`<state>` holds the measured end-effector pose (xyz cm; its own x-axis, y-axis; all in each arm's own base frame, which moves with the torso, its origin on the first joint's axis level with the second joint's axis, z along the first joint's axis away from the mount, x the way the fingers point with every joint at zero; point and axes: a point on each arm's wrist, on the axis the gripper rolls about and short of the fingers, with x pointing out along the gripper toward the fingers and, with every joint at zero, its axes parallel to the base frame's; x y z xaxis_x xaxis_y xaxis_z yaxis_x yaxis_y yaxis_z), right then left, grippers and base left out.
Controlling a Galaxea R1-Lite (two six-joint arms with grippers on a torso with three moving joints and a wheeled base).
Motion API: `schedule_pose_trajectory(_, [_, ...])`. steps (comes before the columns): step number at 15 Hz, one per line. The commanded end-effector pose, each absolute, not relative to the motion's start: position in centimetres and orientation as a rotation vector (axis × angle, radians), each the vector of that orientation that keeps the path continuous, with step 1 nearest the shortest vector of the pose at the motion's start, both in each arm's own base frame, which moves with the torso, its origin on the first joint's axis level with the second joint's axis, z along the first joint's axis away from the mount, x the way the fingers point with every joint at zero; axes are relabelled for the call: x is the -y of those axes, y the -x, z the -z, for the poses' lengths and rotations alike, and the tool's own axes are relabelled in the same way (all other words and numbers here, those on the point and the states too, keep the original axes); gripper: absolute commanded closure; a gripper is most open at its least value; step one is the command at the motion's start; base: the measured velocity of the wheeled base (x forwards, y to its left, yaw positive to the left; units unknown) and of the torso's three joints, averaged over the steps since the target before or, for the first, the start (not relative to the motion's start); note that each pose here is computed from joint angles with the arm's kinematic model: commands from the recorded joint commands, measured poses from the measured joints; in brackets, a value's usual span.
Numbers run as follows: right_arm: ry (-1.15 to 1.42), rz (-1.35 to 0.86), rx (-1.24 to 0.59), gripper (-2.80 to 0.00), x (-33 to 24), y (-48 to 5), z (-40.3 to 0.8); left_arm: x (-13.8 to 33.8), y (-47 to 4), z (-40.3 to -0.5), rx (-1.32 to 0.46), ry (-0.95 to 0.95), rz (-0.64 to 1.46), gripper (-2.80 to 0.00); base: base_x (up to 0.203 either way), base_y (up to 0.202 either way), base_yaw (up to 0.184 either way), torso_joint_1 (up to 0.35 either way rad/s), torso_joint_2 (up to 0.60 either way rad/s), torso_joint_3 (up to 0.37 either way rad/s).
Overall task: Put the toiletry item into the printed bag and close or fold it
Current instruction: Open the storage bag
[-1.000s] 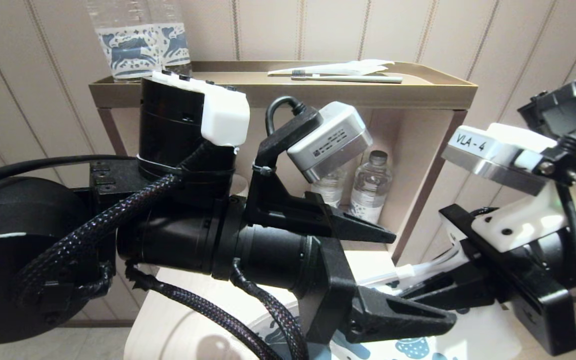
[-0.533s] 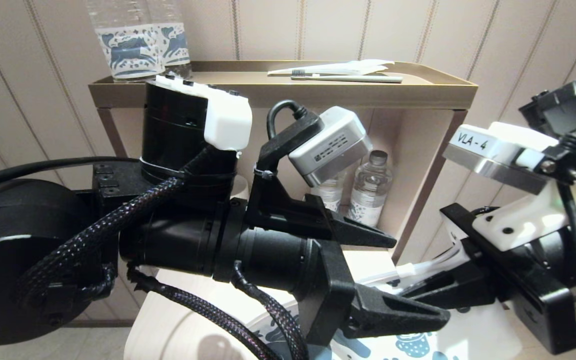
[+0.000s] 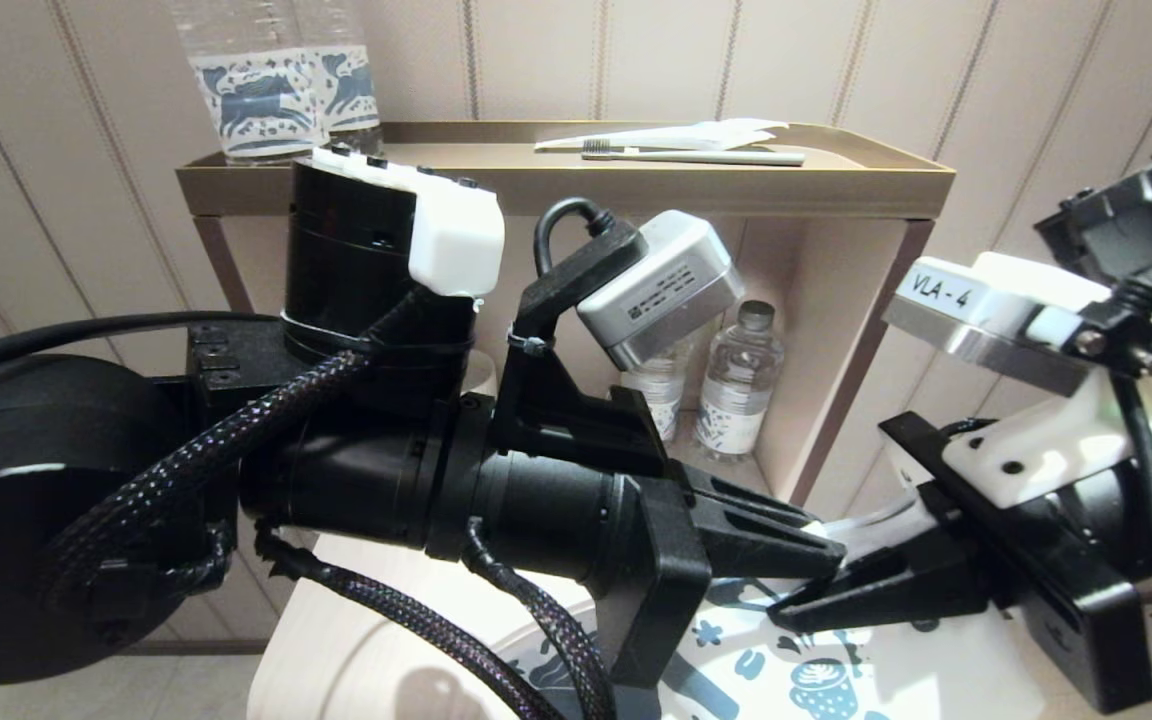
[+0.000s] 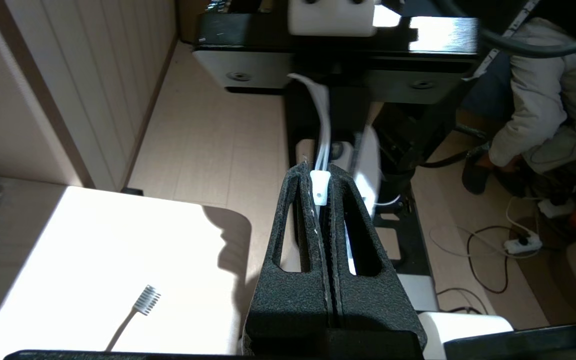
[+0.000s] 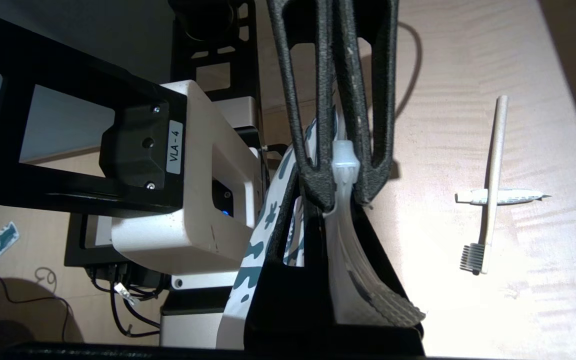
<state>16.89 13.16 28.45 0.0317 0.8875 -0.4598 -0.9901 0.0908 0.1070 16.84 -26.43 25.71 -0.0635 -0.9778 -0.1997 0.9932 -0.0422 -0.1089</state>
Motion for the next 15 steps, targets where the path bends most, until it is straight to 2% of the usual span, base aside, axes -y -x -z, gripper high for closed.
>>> schedule_pose_trajectory(1, [0.268,-1.479,-0.477,0.0,-13.2,-16.9,-28.2,26.5,-16.8,-25.8,-0.238,-0.077,1.623,0.0,0.0,0.0,0.0,0.0,0.0,0.0])
schedule_pose_trajectory(15, [0.27,-1.445,-0.431,0.0,-12.0,-16.3,-29.2,24.5,-16.4,-23.1,-0.341,-0.093,1.593,0.0,0.0,0.0,0.0,0.0,0.0,0.0])
